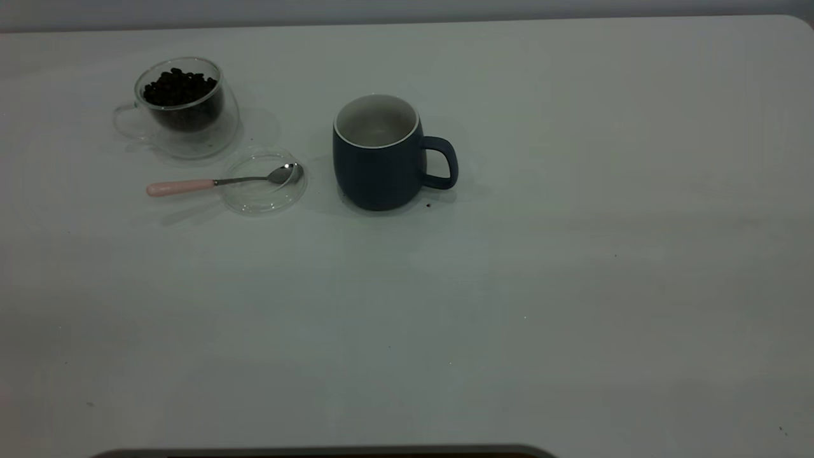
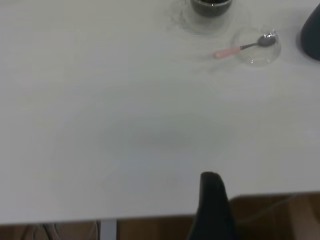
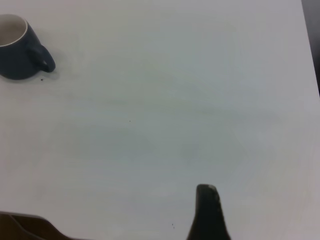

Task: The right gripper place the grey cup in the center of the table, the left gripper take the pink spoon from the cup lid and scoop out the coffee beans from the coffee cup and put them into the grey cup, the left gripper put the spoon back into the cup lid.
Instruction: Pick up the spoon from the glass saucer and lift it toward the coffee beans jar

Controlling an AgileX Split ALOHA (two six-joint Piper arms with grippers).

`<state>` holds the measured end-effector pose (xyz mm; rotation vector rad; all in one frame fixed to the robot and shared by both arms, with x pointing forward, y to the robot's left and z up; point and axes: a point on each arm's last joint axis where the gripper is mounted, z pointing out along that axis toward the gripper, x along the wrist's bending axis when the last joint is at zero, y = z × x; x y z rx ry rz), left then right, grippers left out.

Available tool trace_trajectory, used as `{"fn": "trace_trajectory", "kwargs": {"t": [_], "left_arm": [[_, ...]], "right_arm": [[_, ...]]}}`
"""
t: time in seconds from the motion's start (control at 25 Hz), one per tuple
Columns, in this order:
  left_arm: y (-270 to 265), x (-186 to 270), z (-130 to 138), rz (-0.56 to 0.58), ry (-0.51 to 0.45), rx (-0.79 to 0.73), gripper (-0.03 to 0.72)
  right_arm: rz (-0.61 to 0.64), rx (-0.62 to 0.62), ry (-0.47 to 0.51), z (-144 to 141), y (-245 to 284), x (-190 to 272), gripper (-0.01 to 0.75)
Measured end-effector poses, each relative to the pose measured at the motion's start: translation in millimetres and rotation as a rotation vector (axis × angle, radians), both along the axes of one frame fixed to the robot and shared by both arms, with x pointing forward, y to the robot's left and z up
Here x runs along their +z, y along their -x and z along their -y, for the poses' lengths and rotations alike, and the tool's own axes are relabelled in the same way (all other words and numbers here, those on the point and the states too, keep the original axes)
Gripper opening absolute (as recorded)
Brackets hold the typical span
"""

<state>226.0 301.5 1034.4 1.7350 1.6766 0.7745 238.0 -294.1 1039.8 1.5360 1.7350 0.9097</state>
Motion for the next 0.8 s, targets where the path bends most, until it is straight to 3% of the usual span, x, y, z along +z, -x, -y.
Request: {"fn": "trace_trajectory", "kwargs": {"t": [0.2, 0.44, 0.8], "left_arm": [[-38, 35, 1, -0.112, 0.009, 0.017, 0.589], [-132, 72, 4, -0.170, 0.033, 0.032, 0.589], [-272, 34, 8, -0.455, 0.091, 0.048, 0.589]], "right_arm": [[0.001, 0.001, 0.001, 0, 0, 0, 0.591], [0.001, 0.001, 0.001, 0, 0, 0, 0.591], [0.001, 0.001, 0.001, 0, 0, 0, 0.591]]}}
